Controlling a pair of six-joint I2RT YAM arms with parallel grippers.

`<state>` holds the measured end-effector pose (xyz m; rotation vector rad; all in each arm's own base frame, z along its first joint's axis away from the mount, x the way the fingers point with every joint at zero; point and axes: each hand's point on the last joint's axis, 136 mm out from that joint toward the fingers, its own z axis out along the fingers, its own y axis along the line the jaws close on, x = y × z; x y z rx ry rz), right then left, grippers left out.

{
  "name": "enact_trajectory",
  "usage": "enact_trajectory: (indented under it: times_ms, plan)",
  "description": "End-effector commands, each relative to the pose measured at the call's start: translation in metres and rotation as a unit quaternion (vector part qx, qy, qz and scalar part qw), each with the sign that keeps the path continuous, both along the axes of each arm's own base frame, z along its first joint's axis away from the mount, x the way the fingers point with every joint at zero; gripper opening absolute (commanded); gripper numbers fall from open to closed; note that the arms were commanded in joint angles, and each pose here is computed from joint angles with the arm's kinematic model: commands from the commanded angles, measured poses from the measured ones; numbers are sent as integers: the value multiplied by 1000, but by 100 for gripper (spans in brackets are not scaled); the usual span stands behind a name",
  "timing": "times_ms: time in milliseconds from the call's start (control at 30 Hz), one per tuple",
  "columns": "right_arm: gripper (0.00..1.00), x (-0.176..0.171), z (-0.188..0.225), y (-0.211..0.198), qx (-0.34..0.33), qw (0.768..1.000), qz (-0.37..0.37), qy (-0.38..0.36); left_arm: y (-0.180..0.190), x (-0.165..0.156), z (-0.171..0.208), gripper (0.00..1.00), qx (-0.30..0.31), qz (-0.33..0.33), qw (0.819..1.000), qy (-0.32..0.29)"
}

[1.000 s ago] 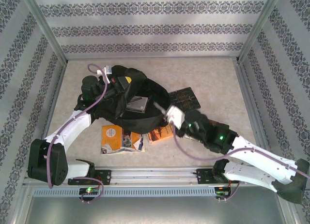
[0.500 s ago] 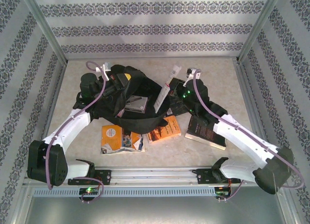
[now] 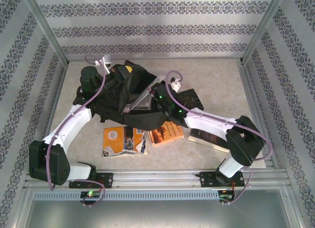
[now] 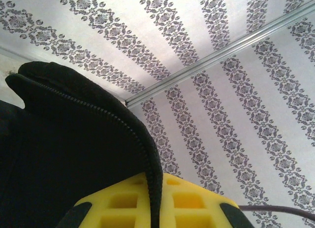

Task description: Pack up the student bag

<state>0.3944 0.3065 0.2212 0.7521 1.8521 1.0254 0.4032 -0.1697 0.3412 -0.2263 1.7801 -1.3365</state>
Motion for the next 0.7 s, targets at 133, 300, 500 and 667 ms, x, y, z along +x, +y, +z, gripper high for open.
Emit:
enact_trajectory:
  times_ms: [133,300,500,667]
  plan:
    - [0,14,-4,45,112,993,21,11,2,6,62,0,-28,3,996,-80]
    - [0,22,-23,72,130,989,57,29,2,10,64,0,-34,2,996,-80]
    - [0,31,-33,125,148,978,138,41,0,10,69,0,-30,-3,996,-84]
    - [43,30,-26,149,163,968,191,7,0,10,67,0,-23,-5,996,-84]
